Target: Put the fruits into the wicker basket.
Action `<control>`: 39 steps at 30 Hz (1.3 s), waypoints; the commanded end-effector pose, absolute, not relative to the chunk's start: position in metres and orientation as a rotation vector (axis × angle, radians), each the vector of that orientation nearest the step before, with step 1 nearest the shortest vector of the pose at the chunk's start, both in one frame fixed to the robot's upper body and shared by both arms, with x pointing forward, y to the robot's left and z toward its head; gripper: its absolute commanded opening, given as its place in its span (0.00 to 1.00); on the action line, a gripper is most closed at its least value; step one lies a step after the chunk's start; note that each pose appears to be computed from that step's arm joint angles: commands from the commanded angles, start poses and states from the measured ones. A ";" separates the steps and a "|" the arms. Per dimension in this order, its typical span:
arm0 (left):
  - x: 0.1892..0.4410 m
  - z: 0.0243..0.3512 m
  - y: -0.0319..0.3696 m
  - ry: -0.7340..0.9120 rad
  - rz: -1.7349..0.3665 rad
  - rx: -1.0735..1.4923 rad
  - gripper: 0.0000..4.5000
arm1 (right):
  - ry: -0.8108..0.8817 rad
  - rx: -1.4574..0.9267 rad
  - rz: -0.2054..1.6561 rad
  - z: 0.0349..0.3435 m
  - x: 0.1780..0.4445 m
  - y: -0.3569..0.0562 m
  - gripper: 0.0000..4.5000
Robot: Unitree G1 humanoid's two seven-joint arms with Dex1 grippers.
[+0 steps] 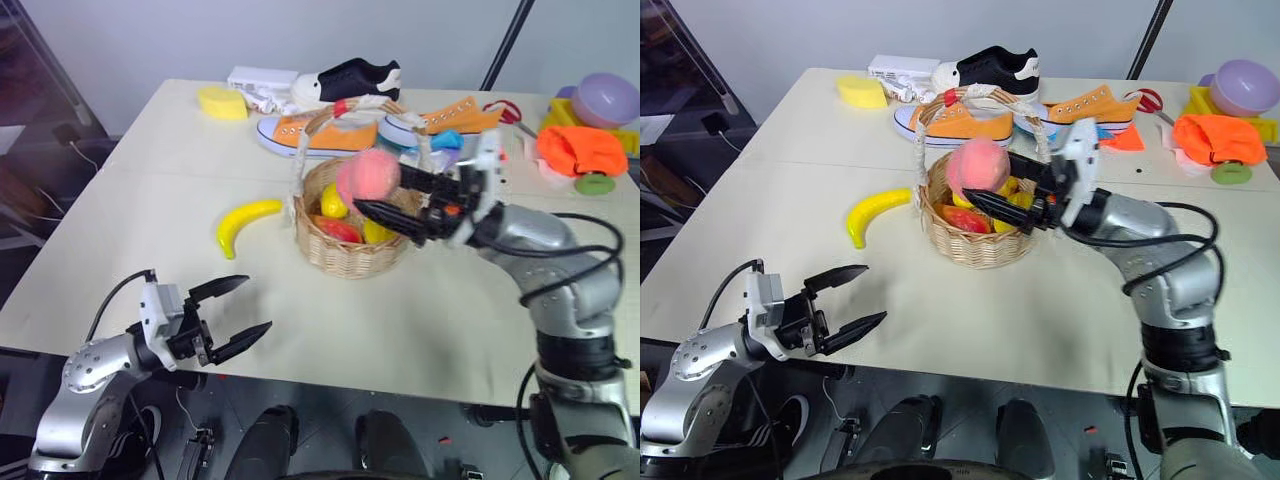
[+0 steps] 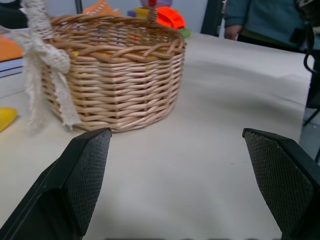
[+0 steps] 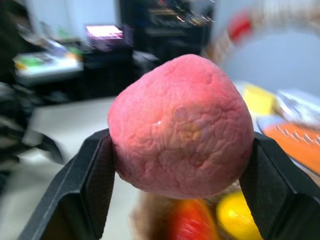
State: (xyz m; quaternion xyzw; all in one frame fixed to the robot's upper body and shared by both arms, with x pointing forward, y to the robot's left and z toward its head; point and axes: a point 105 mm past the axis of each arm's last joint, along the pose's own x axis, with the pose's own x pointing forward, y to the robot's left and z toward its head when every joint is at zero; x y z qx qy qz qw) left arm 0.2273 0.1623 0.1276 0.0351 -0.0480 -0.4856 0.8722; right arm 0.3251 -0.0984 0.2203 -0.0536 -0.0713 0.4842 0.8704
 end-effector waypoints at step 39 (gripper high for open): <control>0.401 0.118 0.210 0.174 -0.410 0.029 1.00 | -0.104 -0.471 1.090 0.191 0.257 -0.124 0.99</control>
